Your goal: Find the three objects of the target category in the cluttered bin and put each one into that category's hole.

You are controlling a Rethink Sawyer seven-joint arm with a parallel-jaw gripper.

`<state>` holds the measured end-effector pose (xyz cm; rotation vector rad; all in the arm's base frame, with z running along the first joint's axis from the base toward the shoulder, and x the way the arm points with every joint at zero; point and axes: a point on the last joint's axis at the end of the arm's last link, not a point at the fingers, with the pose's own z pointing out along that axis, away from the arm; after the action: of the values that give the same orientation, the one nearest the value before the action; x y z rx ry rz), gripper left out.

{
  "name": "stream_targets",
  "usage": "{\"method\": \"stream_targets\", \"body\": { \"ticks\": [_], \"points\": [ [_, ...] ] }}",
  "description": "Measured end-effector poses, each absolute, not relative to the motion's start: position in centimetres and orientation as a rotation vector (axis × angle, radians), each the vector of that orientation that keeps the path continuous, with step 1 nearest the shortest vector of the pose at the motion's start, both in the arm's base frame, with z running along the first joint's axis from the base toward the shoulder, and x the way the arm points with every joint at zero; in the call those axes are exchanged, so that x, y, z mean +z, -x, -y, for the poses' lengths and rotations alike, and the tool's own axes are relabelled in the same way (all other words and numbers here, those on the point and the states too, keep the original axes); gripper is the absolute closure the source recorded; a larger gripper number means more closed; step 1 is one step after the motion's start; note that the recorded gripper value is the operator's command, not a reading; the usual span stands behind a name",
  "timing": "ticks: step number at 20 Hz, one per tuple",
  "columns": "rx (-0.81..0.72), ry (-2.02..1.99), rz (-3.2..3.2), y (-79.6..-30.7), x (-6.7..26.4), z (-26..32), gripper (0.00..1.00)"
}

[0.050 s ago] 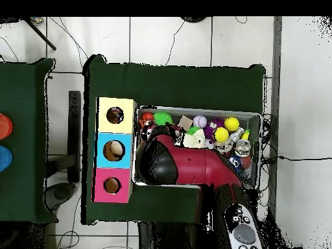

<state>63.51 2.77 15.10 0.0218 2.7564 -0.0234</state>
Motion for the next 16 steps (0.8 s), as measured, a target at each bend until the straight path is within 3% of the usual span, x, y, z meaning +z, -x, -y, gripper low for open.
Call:
{"method": "stream_targets", "body": {
  "ticks": [16],
  "points": [
    [-0.034, 0.005, -2.792, -61.1, 13.0, 2.2, 0.00]
  ]
}}
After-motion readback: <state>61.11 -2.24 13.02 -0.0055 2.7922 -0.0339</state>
